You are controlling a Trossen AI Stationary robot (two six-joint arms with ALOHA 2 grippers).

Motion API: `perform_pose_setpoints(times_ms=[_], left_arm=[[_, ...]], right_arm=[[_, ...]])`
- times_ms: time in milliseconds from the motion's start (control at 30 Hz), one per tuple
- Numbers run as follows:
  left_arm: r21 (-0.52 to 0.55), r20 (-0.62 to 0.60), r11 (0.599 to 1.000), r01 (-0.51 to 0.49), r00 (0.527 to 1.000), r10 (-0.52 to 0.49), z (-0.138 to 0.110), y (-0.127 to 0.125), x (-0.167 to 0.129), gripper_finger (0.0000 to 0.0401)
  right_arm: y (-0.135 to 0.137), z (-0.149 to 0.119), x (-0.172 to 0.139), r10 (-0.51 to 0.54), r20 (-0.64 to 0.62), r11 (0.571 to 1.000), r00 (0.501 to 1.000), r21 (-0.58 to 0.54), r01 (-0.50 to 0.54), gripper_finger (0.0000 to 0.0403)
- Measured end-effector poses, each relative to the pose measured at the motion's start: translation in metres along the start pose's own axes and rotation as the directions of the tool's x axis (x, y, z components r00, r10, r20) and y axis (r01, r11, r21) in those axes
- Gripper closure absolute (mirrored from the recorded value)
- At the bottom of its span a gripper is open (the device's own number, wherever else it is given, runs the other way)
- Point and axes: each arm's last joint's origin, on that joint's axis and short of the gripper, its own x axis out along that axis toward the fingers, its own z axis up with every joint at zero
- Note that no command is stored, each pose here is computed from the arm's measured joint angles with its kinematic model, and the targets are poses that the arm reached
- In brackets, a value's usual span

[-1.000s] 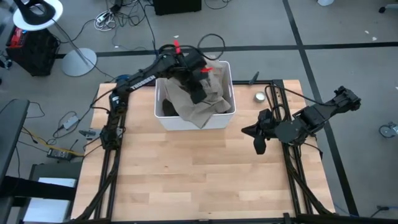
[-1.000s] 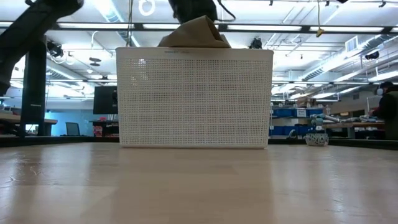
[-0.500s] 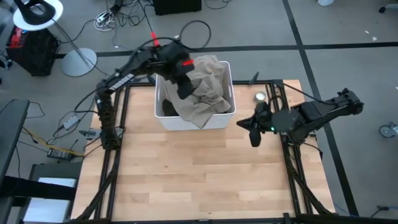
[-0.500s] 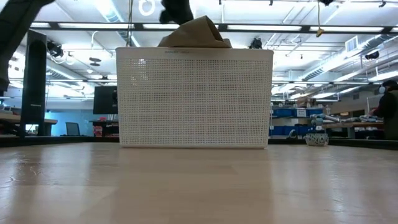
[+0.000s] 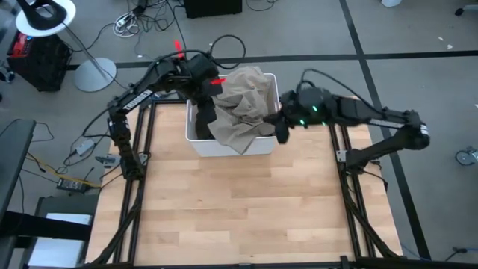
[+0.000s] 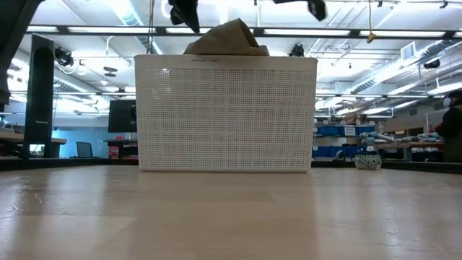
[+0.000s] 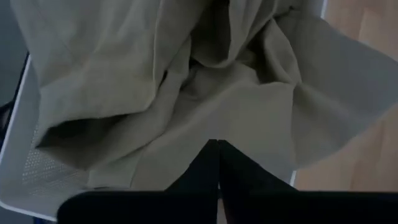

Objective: Sort clothes
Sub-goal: Put the gray shorts into the white laundry bin

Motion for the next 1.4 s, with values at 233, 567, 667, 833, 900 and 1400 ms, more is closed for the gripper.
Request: perform_pose_setpoints(times_ms=[233,567,667,833,900,1400], left_arm=[[0.048,0.014,0.999,0.017,1.0,-0.018,-0.019,-0.003,-0.005,0.0399],[0.009,0.123,1.0,0.014,0.992,-0.015,-0.054,0.008,0.051,0.04],[-0.026,0.096,1.0,0.012,0.995,-0.009,-0.064,0.015,0.081,0.0401],[-0.163,0.087,0.983,0.088,0.993,-0.075,-0.087,0.031,0.126,0.0401],[-0.206,0.118,0.97,0.128,0.987,-0.105,-0.095,0.035,0.138,0.0401],[-0.358,0.114,0.913,0.196,0.98,-0.166,-0.109,0.036,0.137,0.0401]], right_arm=[[-0.027,0.052,0.036,-0.077,-0.078,0.996,0.994,-0.058,0.073,0.0403],[-0.075,0.057,0.101,-0.057,-0.224,0.998,0.973,0.009,0.06,0.0403],[-0.088,0.043,0.13,-0.056,-0.311,0.997,0.949,0.028,0.068,0.0403],[-0.109,0.009,0.175,-0.065,-0.481,0.99,0.875,0.08,0.117,0.0403],[-0.115,-0.003,0.188,-0.057,-0.539,0.986,0.84,0.1,0.131,0.0403],[-0.119,-0.014,0.198,-0.033,-0.579,0.976,0.815,0.157,0.151,0.0403]])
